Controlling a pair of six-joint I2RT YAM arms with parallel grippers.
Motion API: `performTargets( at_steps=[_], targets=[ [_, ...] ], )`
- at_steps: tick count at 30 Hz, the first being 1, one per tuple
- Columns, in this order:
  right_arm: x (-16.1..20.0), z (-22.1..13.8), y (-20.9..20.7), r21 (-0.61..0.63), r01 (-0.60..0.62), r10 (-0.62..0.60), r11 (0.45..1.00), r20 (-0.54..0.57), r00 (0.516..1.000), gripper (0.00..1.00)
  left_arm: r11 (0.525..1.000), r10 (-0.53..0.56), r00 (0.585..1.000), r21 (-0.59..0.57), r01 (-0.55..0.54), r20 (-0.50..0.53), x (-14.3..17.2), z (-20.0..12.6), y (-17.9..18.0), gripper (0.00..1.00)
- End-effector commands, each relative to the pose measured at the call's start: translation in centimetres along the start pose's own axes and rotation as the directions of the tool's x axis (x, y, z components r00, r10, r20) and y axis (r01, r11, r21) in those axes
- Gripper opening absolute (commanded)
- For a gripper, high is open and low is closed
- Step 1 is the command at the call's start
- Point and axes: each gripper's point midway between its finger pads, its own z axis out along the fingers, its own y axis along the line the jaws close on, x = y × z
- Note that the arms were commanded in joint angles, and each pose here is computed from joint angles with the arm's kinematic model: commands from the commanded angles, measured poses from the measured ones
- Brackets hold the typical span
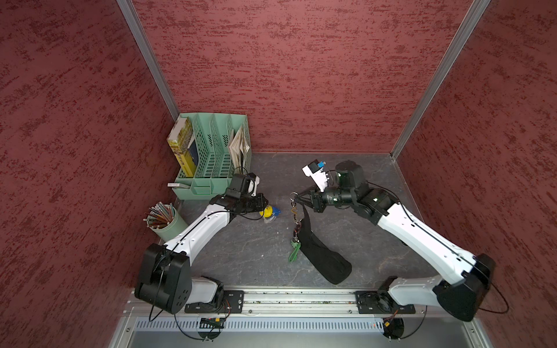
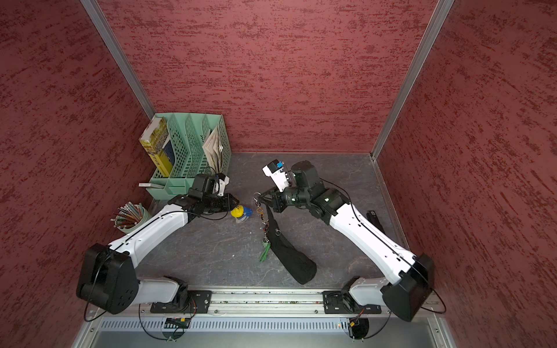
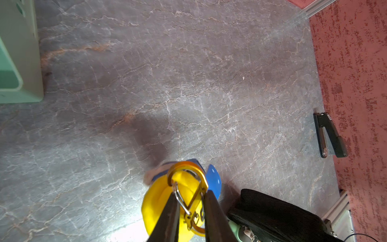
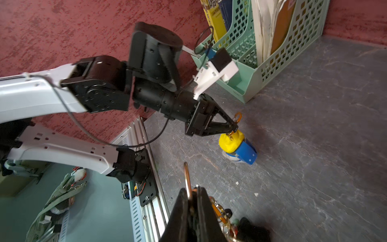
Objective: Remove the decoration from the bag
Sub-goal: Place the bag at the center of the board.
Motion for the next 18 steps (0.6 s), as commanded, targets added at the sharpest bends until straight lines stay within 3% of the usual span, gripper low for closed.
performTargets(
  at_steps=[1, 5, 9, 14, 18],
  targets=[
    [-1.2, 2.1, -1.1, -0.035, -0.066, 0.068, 0.997, 0.055, 0.996, 0.0, 0.998, 0.01, 0.999, 0.056, -0.013, 0.046, -0.8, -0.6, -1.3, 0.21],
    [-0.7, 5.0, -4.6, 0.032, -0.177, 0.175, 0.984, 0.066, 0.982, 0.0, 0.998, 0.003, 0.999, 0.065, -0.006, 0.049, -0.8, -0.7, -1.4, 0.22],
    [0.3, 6.8, -8.6, 0.181, -0.262, 0.258, 0.948, 0.05, 0.965, 0.0, 0.998, -0.003, 0.998, 0.063, 0.0, 0.057, -0.7, -0.8, -1.3, 0.32],
    [2.2, 7.6, -12.4, 0.304, -0.332, 0.338, 0.893, 0.034, 0.941, 0.0, 0.998, -0.006, 0.998, 0.059, 0.003, 0.059, -0.6, -0.8, -1.2, 0.43],
    [2.8, 7.0, -14.6, 0.326, -0.384, 0.387, 0.864, 0.06, 0.92, 0.0, 0.998, -0.007, 0.998, 0.057, 0.004, 0.061, -0.6, -0.8, -1.1, 0.44]
  ],
)
